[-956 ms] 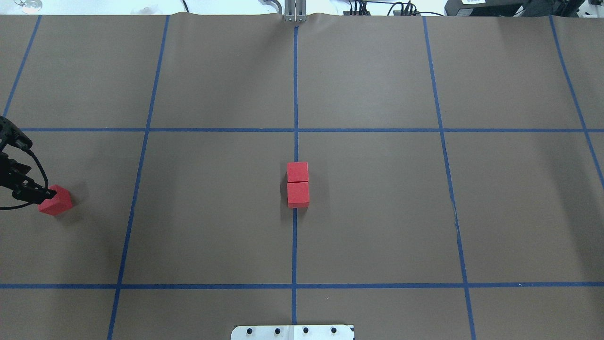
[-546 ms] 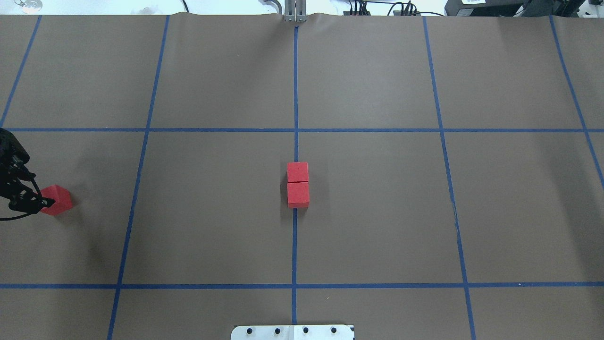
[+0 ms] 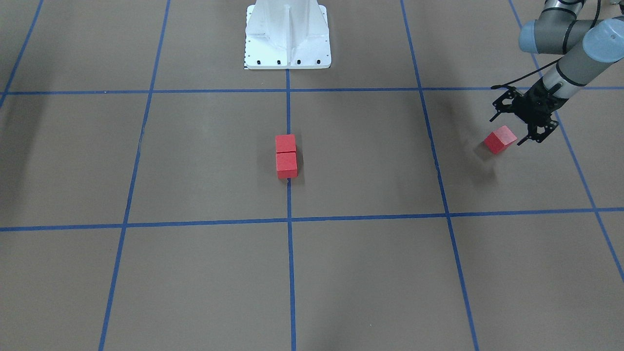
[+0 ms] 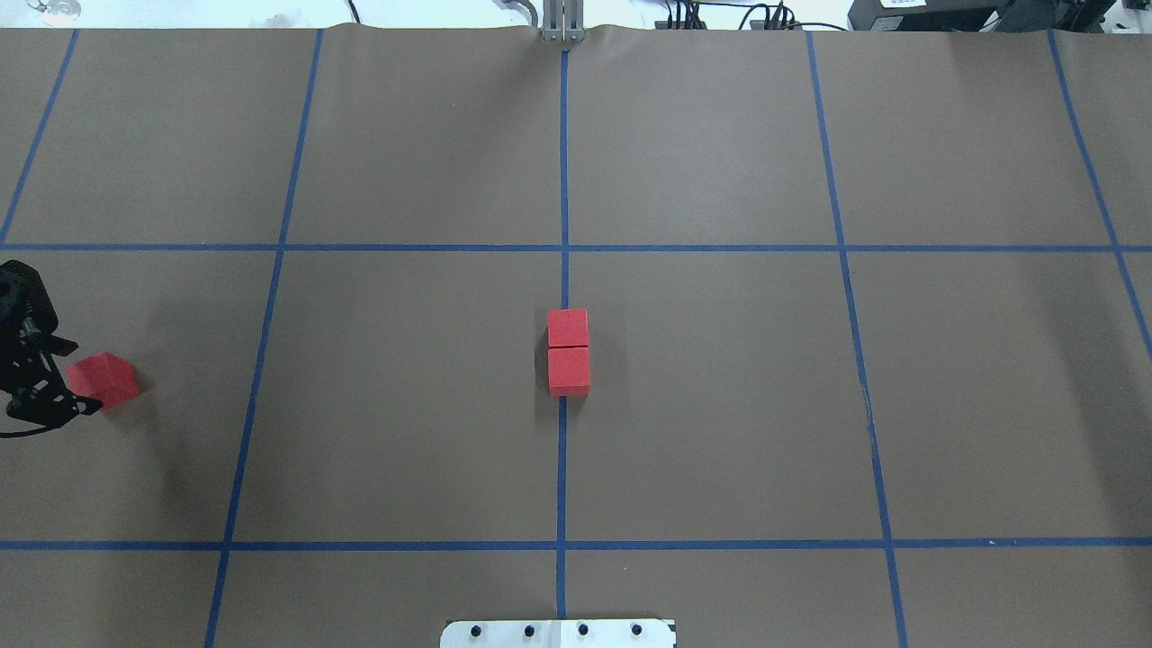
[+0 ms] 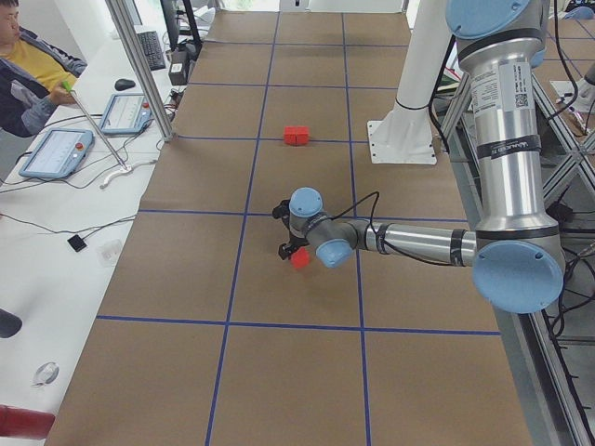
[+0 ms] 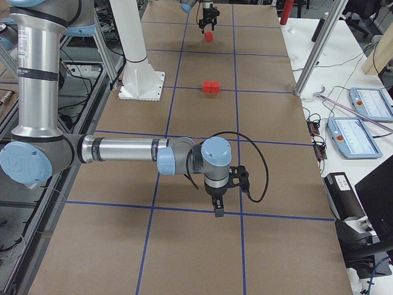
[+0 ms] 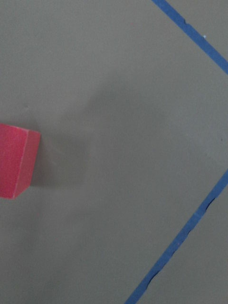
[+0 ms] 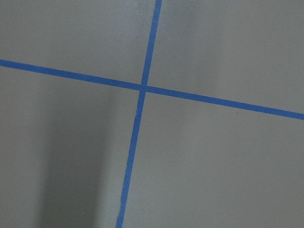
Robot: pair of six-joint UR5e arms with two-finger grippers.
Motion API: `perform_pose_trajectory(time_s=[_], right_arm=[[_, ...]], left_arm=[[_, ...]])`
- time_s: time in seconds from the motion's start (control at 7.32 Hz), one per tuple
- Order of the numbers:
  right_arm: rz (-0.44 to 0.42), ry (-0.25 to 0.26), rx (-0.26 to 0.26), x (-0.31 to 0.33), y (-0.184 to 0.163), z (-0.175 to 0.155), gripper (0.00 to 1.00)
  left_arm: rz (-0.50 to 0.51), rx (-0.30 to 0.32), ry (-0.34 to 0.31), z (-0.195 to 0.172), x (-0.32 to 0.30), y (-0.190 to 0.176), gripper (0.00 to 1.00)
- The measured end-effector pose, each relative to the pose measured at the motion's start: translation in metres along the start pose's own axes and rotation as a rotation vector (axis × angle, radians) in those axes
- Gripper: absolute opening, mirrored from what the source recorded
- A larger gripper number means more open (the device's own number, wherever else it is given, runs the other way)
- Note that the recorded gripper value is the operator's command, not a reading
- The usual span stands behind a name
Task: Form red blocks into L shape at center
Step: 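Grasp the edge red cube with the left gripper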
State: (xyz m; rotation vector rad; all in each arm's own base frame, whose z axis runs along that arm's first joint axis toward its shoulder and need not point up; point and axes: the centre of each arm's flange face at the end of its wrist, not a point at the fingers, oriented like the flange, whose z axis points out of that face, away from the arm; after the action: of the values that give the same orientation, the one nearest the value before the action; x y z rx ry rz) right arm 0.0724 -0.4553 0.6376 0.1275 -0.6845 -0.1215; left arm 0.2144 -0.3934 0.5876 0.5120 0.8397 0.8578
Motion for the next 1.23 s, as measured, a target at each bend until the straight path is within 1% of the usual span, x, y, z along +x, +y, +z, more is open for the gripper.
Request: perform_pose_trajectory(time_s=[0.27, 0.55, 0.68, 0.82, 0.96, 1.09, 1.23], right_arm=[[0.000, 0.000, 0.000, 0.000, 0.000, 0.000, 0.99], [0.000, 0.000, 0.000, 0.000, 0.000, 0.000, 0.99], [0.000, 0.000, -0.001, 0.000, 0.000, 0.000, 0.99], [0.001, 0.000, -0.001, 0.000, 0.000, 0.000, 0.99], [0.001, 0.000, -0.001, 0.000, 0.000, 0.000, 0.99], [0.001, 0.000, -0.001, 0.000, 0.000, 0.000, 0.99], [0.001, 0.000, 0.000, 0.000, 0.000, 0.000, 0.99]], left_arm=[[0.023, -0.009, -0.007, 0.005, -0.004, 0.002, 0.98], [0.024, -0.017, -0.017, 0.010, -0.007, 0.002, 0.98], [0.024, -0.020, -0.018, 0.013, -0.008, 0.002, 0.89], [0.024, -0.022, -0.017, 0.016, -0.010, 0.000, 0.55], [0.025, -0.024, -0.015, 0.019, -0.010, -0.001, 0.27], [0.024, -0.025, -0.014, 0.020, -0.011, -0.001, 0.10], [0.024, -0.026, -0.012, 0.021, -0.011, -0.001, 0.00]])
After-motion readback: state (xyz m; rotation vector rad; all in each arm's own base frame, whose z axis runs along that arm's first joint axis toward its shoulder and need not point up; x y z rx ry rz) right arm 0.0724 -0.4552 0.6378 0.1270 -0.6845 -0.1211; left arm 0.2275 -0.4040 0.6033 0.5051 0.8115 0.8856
